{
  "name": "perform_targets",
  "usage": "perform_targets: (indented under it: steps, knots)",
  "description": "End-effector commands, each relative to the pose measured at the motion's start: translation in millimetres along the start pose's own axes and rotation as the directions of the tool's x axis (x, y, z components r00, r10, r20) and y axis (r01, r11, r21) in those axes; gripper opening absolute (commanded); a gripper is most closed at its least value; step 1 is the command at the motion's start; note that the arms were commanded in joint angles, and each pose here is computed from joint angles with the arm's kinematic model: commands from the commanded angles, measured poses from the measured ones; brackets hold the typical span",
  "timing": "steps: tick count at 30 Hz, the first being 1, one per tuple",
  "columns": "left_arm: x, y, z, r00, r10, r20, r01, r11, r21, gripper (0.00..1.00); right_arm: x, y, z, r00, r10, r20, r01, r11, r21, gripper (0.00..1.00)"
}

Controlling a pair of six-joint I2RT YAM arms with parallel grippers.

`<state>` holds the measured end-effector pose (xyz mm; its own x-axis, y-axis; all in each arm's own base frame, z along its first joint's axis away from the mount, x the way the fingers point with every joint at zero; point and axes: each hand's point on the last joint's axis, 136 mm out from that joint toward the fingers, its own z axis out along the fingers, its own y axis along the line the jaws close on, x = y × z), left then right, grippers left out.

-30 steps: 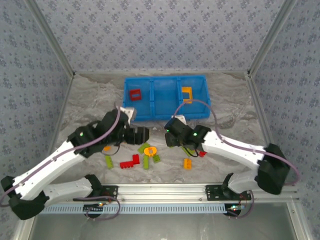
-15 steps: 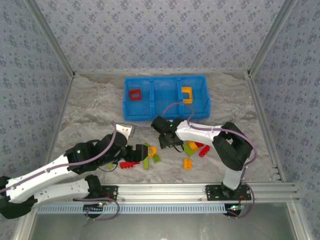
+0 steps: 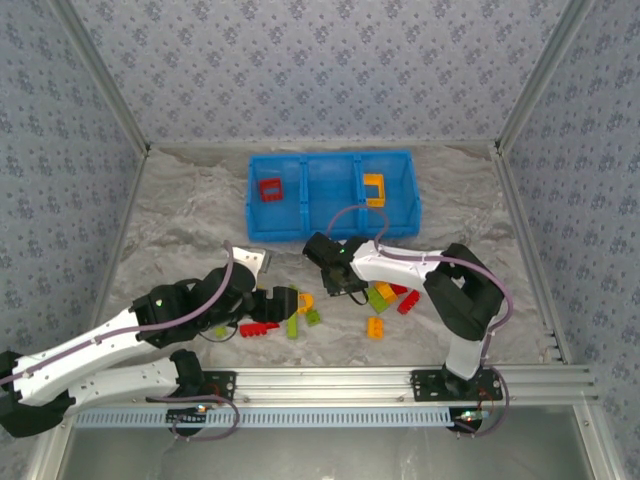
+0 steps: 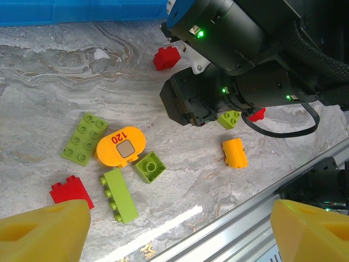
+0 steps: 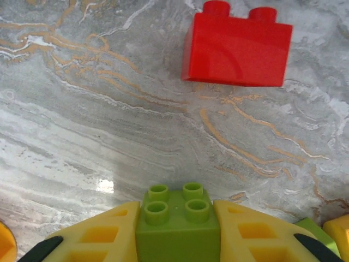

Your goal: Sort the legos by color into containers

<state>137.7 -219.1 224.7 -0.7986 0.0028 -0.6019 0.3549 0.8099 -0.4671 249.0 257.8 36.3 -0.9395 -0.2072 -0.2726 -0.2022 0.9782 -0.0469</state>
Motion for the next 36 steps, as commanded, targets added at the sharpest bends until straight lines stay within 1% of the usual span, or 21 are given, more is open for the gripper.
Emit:
perform_targets:
  steps: [1, 2, 3, 6, 10, 14, 18, 24, 28, 31, 32, 34, 35, 36]
  knots:
    - [-18, -13, -11, 0.998, -0.011, 0.060, 0.009, 0.999, 0.038, 0.86, -8, -9, -22, 0.998, 0.007, 0.057, -0.009, 1.000, 0.025, 0.31]
    - [-22, -15, -13, 0.997, -0.010, 0.071, 0.007, 0.999, 0.037, 0.86, -13, -10, -31, 0.997, 0.007, 0.075, -0.008, 1.000, 0.023, 0.31]
    - [-27, -17, -15, 0.996, -0.008, 0.086, 0.005, 0.999, 0.035, 0.86, -25, -8, -45, 0.994, 0.012, 0.111, -0.013, 1.000, 0.005, 0.31]
    - [-44, -17, -21, 0.990, -0.004, 0.141, 0.004, 1.000, -0.002, 0.86, -57, -7, -71, 0.983, 0.042, 0.176, -0.036, 0.999, -0.040, 0.32]
    - [-67, -19, -25, 0.977, 0.012, 0.211, 0.000, 0.998, -0.061, 0.86, -109, -9, -79, 0.973, 0.057, 0.224, -0.044, 0.997, -0.062, 0.32]
    - [-84, -27, -21, 0.972, 0.039, 0.233, -0.013, 0.993, -0.115, 0.84, -156, -10, -62, 0.967, 0.094, 0.235, -0.074, 0.993, -0.093, 0.31]
    - [-94, -35, -14, 0.969, 0.063, 0.238, -0.029, 0.989, -0.145, 0.82, -186, -12, -37, 0.968, 0.114, 0.225, -0.096, 0.991, -0.088, 0.31]
    - [-102, -41, -4, 0.968, 0.091, 0.233, -0.047, 0.981, -0.187, 0.81, -206, -19, 0, 0.969, 0.169, 0.179, -0.152, 0.983, -0.104, 0.31]
    - [-102, -41, 5, 0.970, 0.101, 0.221, -0.054, 0.976, -0.210, 0.81, -214, -18, 16, 0.971, 0.179, 0.156, -0.163, 0.980, -0.112, 0.32]
    - [-98, -38, 9, 0.973, 0.103, 0.208, -0.055, 0.973, -0.226, 0.81, -217, -18, 24, 0.974, 0.178, 0.139, -0.164, 0.981, -0.107, 0.37]
    - [-97, -36, 9, 0.974, 0.104, 0.201, -0.055, 0.971, -0.233, 0.81, -218, -18, 24, 0.974, 0.179, 0.137, -0.165, 0.980, -0.107, 0.41]
    - [-93, -30, 10, 0.977, 0.097, 0.192, -0.047, 0.967, -0.252, 0.81, -220, -16, 17, 0.974, 0.170, 0.151, -0.155, 0.982, -0.105, 0.53]
    - [-91, -28, 10, 0.978, 0.095, 0.188, -0.044, 0.965, -0.260, 0.81, -221, -17, 11, 0.972, 0.169, 0.163, -0.153, 0.983, -0.102, 0.58]
    - [-90, -24, 8, 0.979, 0.090, 0.186, -0.037, 0.962, -0.270, 0.81, -223, -18, 2, 0.970, 0.165, 0.180, -0.149, 0.984, -0.099, 0.61]
